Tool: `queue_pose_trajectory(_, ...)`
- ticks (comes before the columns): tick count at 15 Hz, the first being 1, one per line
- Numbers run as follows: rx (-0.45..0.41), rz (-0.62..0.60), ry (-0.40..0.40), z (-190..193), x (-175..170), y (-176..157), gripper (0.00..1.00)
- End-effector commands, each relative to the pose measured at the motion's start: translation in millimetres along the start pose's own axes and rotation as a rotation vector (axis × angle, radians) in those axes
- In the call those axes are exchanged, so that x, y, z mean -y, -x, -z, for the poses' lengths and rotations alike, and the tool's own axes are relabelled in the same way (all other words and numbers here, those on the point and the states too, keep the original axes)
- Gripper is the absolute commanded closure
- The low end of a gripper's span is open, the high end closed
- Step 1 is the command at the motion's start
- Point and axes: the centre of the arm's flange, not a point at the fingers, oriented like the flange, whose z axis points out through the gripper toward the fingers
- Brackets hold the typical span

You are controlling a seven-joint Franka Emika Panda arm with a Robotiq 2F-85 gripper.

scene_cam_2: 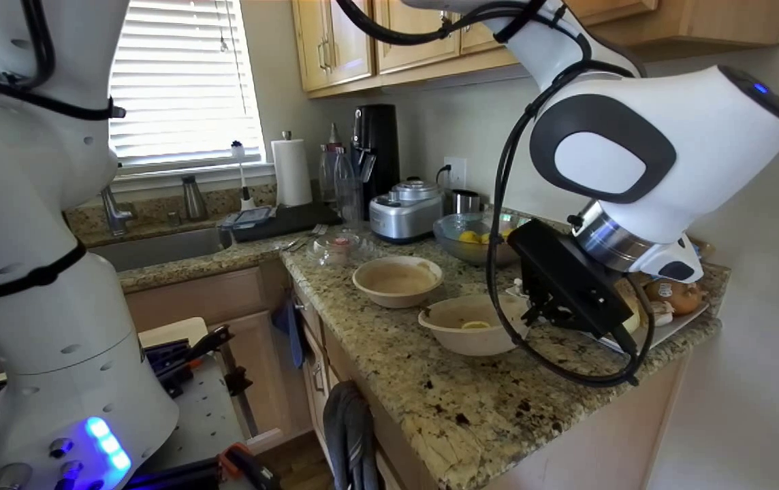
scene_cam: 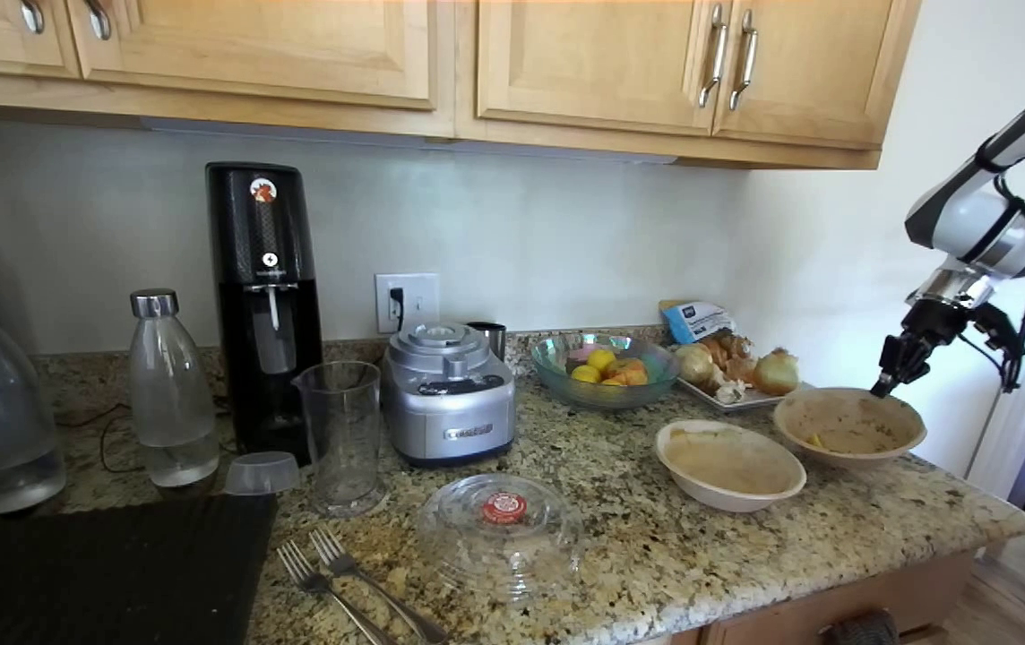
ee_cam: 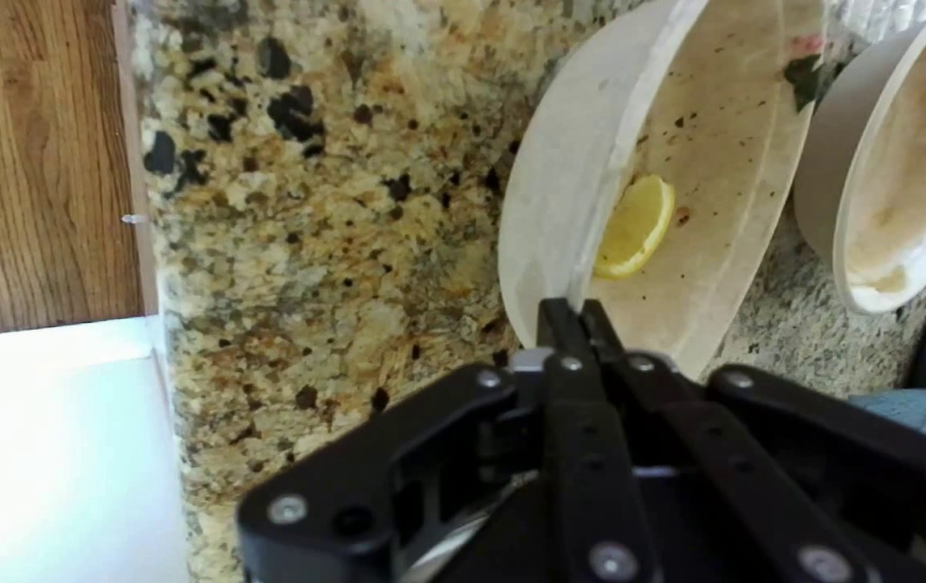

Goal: Unstack the bowls

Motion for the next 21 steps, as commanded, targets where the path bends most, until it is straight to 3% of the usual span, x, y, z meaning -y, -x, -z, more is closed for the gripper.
queue_pose_trajectory(1,-0.033,0.006,0.0,-9.6,-17.0,-3.6,0.98)
queue_pose_trajectory(5,-0.013,0.001,0.01,-26.2,-24.0,-3.2,0.98)
queue_pose_trajectory(6,-0.008,0.016,0.018,-27.7,-23.3,-2.7,0.72)
queue_pose_trajectory(7,-0.01,0.023,0.028,-29.1,-21.8,-1.2,0.72)
queue_pose_trajectory(10,-0.031,0.063,0.078,-25.5,-16.0,0.9,0.55)
queue_pose_trajectory(14,-0.058,0.118,0.117,-15.7,-8.6,3.6,0.29)
queue_pose_trajectory(18,-0.089,0.213,0.229,6.7,10.5,10.1,0.03)
queue_pose_trajectory(21,-0.107,0.274,0.309,30.9,29.3,18.5,0.0)
